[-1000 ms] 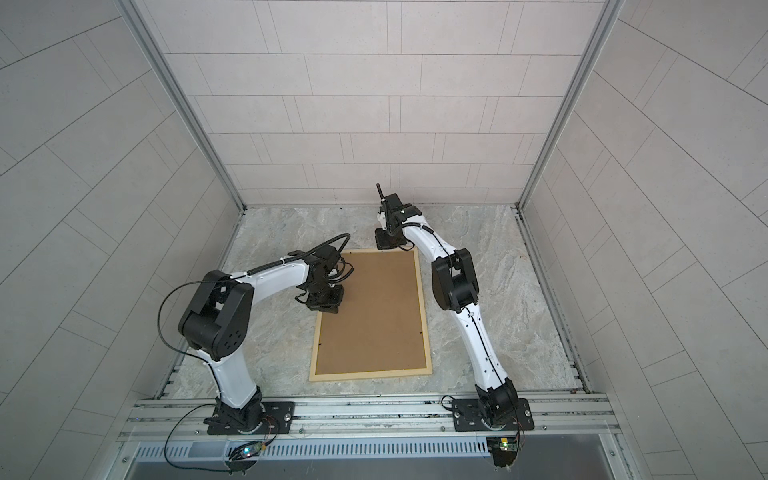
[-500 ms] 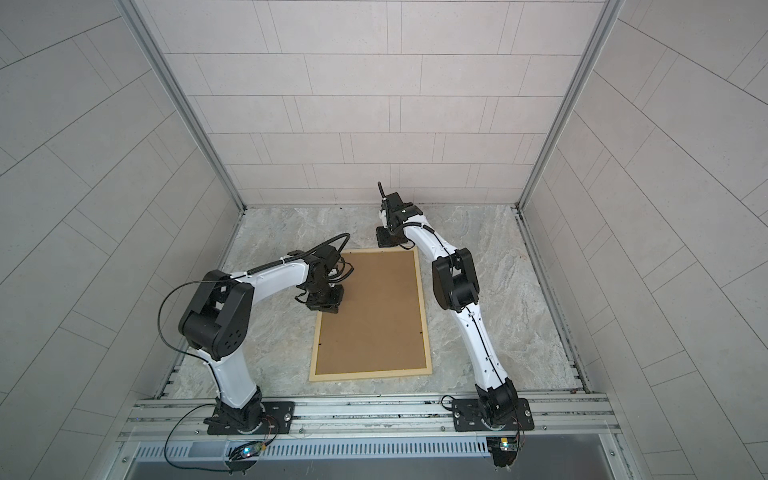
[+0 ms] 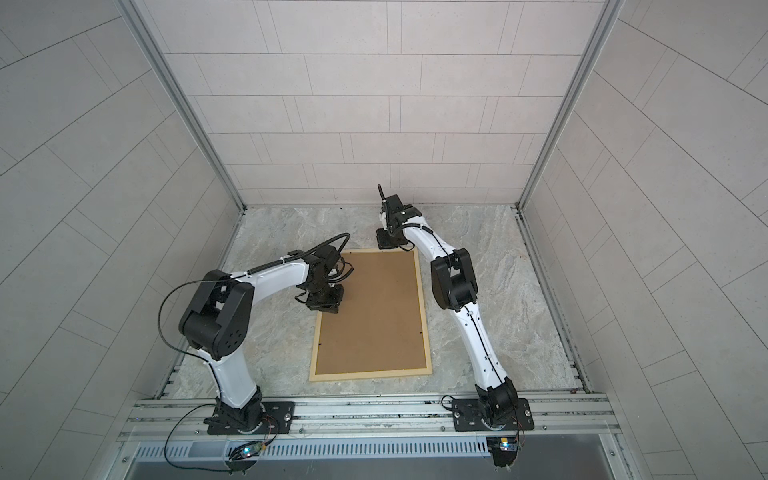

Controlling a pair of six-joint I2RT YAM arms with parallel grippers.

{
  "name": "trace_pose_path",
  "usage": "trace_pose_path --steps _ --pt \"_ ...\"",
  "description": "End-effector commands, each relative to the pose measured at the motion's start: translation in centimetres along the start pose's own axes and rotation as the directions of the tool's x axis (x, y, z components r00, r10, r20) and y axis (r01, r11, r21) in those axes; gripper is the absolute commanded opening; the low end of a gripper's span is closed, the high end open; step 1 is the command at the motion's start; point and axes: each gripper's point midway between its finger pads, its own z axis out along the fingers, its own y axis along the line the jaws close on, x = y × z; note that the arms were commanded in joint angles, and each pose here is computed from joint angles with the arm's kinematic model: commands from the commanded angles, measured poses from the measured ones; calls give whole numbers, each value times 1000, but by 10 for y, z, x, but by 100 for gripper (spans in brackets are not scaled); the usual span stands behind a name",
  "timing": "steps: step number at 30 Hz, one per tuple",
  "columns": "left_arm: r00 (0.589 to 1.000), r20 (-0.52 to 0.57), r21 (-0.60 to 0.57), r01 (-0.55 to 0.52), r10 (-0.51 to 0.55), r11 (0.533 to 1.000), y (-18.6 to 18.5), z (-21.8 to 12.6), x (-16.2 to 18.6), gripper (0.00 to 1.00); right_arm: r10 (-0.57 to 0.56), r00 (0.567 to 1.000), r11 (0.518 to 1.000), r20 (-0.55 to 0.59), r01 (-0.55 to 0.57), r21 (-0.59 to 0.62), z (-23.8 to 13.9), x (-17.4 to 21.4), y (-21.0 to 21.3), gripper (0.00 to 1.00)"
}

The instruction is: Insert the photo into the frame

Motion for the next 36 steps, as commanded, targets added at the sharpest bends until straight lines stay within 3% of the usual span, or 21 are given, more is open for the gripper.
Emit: trace_pose_path --steps 1,36 --pt "1000 -27 -19 6 -6 1000 5 6 1 2 -16 1000 1000 -15 16 10 8 3 -2 0" --pt "999 -38 -27 4 -5 1000 7 9 2 2 -19 990 999 -137 25 42 13 40 -3 0"
